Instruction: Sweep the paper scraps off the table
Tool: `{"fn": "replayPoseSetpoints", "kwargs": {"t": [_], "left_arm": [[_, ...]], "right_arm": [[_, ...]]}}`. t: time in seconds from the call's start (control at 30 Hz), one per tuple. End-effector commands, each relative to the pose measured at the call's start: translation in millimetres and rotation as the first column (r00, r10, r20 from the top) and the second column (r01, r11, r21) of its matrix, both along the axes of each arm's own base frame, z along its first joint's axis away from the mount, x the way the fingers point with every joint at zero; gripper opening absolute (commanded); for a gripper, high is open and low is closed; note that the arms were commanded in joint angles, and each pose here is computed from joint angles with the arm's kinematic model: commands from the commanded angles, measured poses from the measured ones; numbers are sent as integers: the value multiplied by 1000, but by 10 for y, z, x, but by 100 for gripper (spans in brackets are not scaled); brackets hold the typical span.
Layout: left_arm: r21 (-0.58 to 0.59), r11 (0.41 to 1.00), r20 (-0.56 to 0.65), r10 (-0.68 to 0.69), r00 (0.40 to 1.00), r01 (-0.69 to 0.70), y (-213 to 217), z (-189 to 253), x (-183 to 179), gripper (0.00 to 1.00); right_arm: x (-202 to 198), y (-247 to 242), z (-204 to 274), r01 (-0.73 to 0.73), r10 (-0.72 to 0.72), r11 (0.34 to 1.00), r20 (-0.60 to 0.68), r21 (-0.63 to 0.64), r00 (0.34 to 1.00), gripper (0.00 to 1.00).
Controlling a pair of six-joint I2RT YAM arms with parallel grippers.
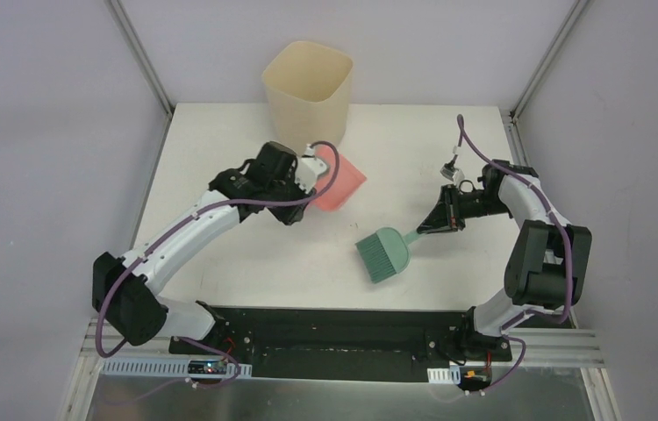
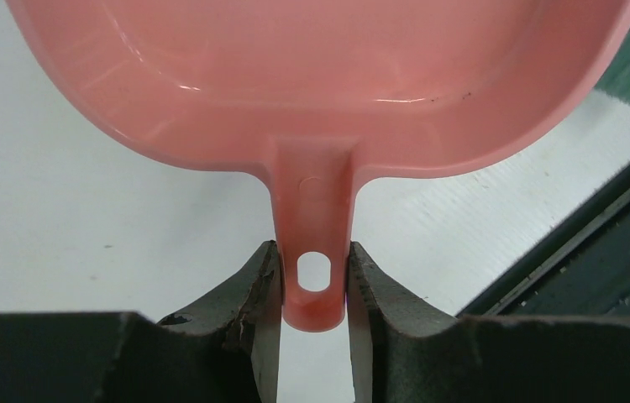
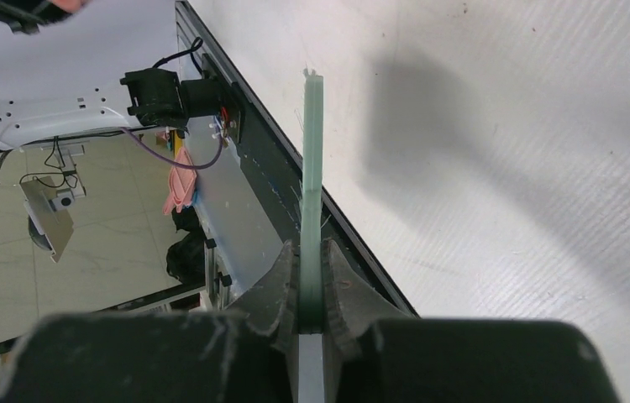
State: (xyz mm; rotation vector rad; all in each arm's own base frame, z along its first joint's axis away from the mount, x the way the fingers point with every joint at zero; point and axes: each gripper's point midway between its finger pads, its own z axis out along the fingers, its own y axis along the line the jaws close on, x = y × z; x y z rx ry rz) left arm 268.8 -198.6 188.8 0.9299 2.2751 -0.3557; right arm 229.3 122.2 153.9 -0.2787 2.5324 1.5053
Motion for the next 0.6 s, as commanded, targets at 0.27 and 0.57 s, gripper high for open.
{"fn": "replayPoseSetpoints", "kwargs": {"t": [0.27, 0.57], "left_arm": [[115, 986, -312, -77, 947, 118, -322, -912, -366, 19], [113, 978, -484, -101, 869, 177, -418, -1264, -597, 24]], "right_arm": [[16, 167, -160, -105, 104, 994, -82, -4, 991, 0], [-214, 453, -499, -301, 276, 952, -270, -52, 922, 0]]}}
